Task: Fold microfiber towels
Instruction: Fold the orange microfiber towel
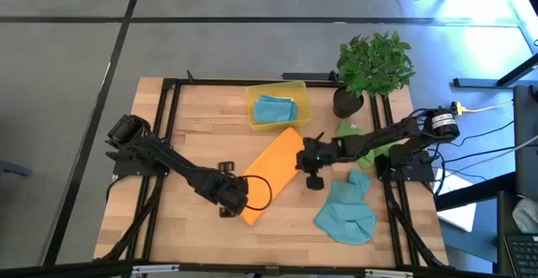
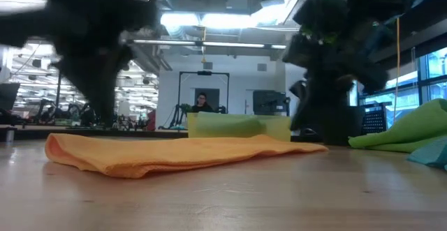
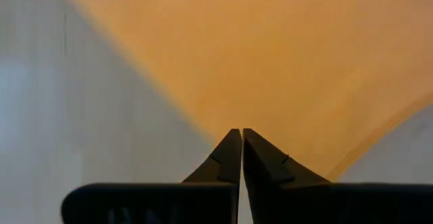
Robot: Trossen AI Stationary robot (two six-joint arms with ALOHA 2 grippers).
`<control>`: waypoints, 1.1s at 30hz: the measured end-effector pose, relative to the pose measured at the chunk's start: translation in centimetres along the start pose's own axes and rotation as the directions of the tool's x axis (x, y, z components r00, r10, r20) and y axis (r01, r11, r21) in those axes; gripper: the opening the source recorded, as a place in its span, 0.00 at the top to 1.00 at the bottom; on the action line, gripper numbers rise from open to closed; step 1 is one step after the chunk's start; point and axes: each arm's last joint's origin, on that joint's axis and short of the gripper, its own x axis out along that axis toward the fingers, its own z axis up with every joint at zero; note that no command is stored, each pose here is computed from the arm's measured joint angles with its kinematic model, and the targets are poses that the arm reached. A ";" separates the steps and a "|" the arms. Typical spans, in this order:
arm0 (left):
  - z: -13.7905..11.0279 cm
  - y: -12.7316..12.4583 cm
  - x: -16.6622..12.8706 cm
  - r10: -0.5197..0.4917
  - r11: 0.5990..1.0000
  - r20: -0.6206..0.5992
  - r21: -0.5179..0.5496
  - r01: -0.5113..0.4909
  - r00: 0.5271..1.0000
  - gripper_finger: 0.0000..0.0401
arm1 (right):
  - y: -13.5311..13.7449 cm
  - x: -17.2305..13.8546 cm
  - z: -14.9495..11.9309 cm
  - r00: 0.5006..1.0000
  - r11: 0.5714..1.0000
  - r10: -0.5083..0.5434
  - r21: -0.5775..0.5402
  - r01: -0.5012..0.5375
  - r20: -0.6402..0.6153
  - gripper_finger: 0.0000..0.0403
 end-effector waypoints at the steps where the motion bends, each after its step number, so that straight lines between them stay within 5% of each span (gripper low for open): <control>1: -0.5 0.2 0.3 0.019 1.000 -0.034 -0.018 -0.019 0.999 0.98 | 0.2 0.0 -0.4 0.999 0.999 -0.020 0.027 0.021 -0.029 0.95; 6: -3.0 1.0 1.6 0.052 0.987 -0.187 -0.140 -0.079 0.981 0.98 | 0.1 -0.1 -1.6 0.975 0.982 -0.161 0.075 0.174 -0.152 0.95; 11: -4.3 1.0 2.9 -0.029 0.970 -0.204 -0.241 -0.021 0.978 0.99 | -0.7 -0.2 -1.9 0.957 0.961 -0.222 0.125 0.248 -0.187 0.95; 17: -4.7 0.5 3.2 -0.039 0.965 -0.178 -0.262 -0.009 0.983 0.98 | -2.8 -0.4 -2.3 0.940 0.926 -0.258 0.218 0.307 -0.225 0.95; 33: -4.0 0.0 2.6 -0.100 0.957 -0.197 -0.289 0.040 0.975 0.98 | -7.2 -0.7 -1.6 0.932 0.912 -0.338 0.197 0.359 -0.131 0.95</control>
